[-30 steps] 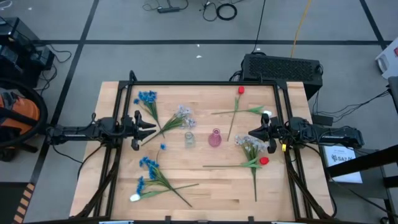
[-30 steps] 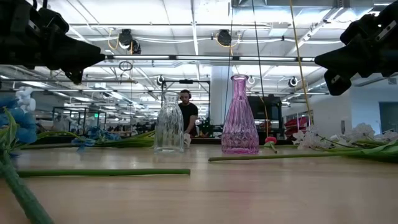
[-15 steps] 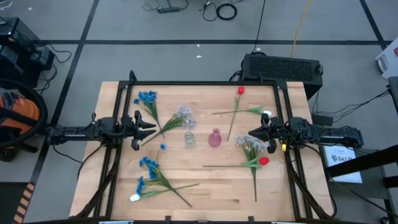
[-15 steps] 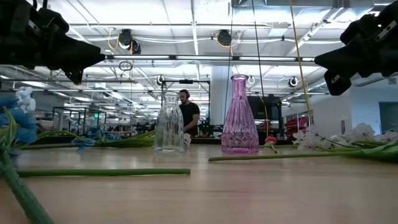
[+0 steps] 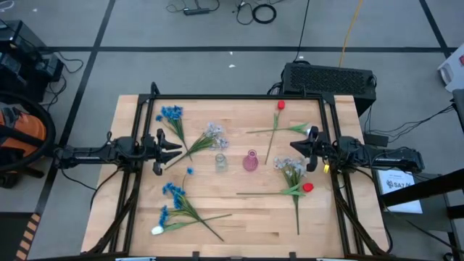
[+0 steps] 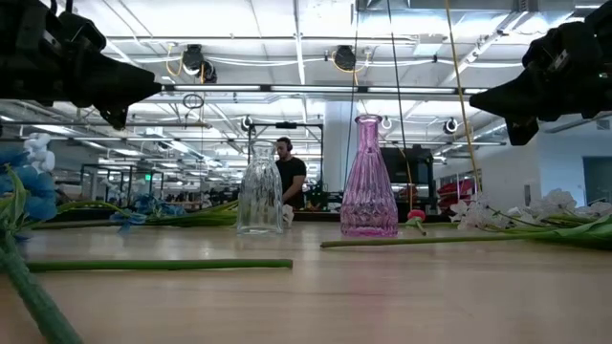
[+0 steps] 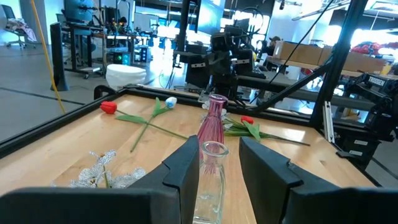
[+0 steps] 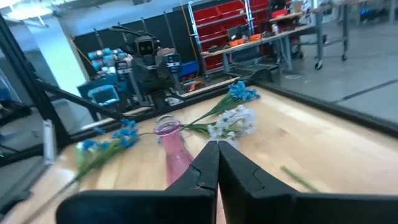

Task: Sort flowers into vase by color
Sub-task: Put the bottom red flower into the pink vase

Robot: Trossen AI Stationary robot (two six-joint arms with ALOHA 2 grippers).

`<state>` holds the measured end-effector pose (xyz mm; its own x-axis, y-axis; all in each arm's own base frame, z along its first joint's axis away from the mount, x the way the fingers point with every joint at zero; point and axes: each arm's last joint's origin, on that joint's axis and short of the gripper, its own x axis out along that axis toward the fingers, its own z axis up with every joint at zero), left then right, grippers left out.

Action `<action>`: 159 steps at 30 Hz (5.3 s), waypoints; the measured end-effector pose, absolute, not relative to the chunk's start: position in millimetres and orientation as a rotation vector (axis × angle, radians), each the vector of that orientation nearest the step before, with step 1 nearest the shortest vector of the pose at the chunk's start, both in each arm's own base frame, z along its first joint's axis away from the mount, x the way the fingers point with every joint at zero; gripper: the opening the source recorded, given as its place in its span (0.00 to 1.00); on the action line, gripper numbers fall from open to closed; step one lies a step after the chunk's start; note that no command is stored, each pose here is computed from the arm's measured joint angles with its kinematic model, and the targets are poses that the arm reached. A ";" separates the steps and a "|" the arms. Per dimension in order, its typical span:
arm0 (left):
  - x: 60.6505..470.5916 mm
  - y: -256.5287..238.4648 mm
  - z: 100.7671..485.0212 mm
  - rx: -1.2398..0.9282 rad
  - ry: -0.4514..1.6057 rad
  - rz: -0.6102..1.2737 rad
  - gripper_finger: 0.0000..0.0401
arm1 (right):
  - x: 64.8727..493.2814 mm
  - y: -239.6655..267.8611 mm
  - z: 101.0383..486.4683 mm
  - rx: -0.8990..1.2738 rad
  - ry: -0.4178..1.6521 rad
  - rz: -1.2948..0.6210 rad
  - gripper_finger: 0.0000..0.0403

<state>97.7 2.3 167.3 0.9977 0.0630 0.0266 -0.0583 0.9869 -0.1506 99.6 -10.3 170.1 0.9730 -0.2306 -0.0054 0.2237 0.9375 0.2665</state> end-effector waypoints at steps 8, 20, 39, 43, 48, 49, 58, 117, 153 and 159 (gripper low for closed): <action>97.7 2.3 167.5 -0.150 -0.034 0.061 0.30 | 98.4 -13.9 170.6 0.455 -0.083 -0.359 0.00; 97.7 2.3 167.8 -0.150 -0.036 0.061 0.30 | 96.8 -18.1 175.6 0.587 -0.204 -0.493 0.00; 97.7 2.3 168.0 -0.151 -0.038 0.061 0.30 | 116.3 -21.9 231.7 0.425 -0.115 -0.626 0.00; 97.7 2.3 168.0 -0.151 -0.038 0.061 0.30 | 128.8 -23.0 264.4 0.370 0.036 -0.675 0.00; 97.7 2.3 167.9 -0.151 -0.038 0.061 0.30 | 149.0 -24.6 285.1 0.432 0.278 -0.779 0.00; 97.7 2.3 167.9 -0.151 -0.038 0.061 0.30 | 153.3 -24.8 285.7 0.463 0.317 -0.804 0.00; 97.7 2.3 168.0 -0.151 -0.038 0.061 0.30 | 187.6 -24.0 261.7 0.738 0.520 -0.916 0.00; 97.7 2.3 168.0 -0.151 -0.038 0.060 0.30 | 252.6 112.5 205.8 1.605 1.084 -1.441 0.10; 97.7 2.3 168.1 -0.151 -0.039 0.061 0.30 | 288.5 103.2 133.1 1.382 1.130 -1.479 0.03; 97.7 2.3 168.1 -0.151 -0.039 0.060 0.30 | 284.7 99.1 158.7 1.391 1.012 -1.392 0.02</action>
